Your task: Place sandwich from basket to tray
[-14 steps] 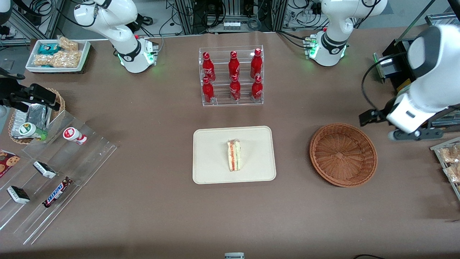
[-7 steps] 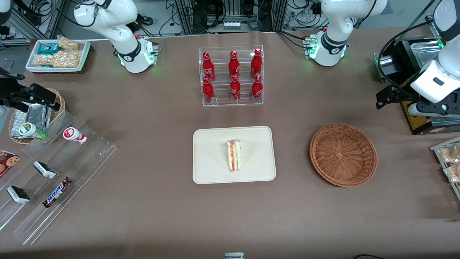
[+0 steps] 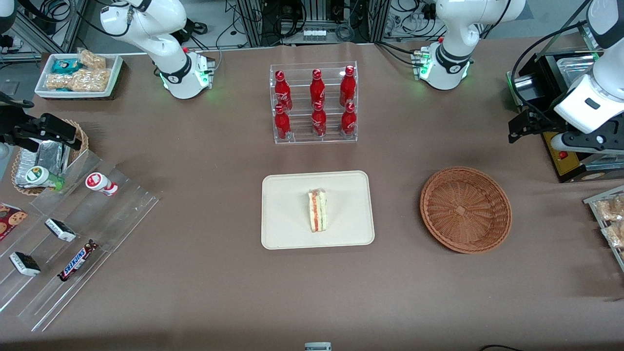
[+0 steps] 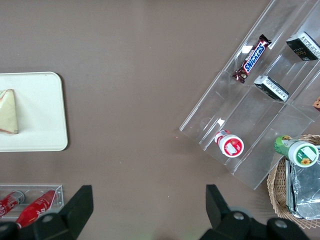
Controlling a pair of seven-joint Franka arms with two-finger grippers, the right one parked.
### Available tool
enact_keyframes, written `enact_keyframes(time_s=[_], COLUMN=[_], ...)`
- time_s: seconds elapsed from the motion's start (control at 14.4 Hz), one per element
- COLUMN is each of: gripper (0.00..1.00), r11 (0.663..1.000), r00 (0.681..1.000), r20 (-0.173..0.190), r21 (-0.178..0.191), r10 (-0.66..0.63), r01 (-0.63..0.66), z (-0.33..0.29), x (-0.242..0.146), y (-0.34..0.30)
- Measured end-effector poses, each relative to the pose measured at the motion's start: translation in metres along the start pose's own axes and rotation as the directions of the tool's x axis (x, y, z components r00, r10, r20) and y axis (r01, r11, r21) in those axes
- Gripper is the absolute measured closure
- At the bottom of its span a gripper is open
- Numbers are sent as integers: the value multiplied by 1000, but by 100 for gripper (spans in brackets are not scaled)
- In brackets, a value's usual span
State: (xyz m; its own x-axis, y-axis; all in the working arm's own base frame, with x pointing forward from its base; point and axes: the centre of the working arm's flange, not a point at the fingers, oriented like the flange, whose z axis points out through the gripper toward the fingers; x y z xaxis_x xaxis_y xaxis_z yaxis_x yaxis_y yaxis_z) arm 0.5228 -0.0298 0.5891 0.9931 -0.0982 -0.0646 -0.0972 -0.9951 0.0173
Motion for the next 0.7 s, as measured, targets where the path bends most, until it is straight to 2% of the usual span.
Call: enact_keyframes(time_s=[0.14,0.7], gripper=[0,0], r11=[1000,999], r00=[1000,999], r20=[16,13], r21=[0,6], r10=[8,42], r01=[-8,-43], z=[-1,-4], x=[-4,-5], y=[4,23])
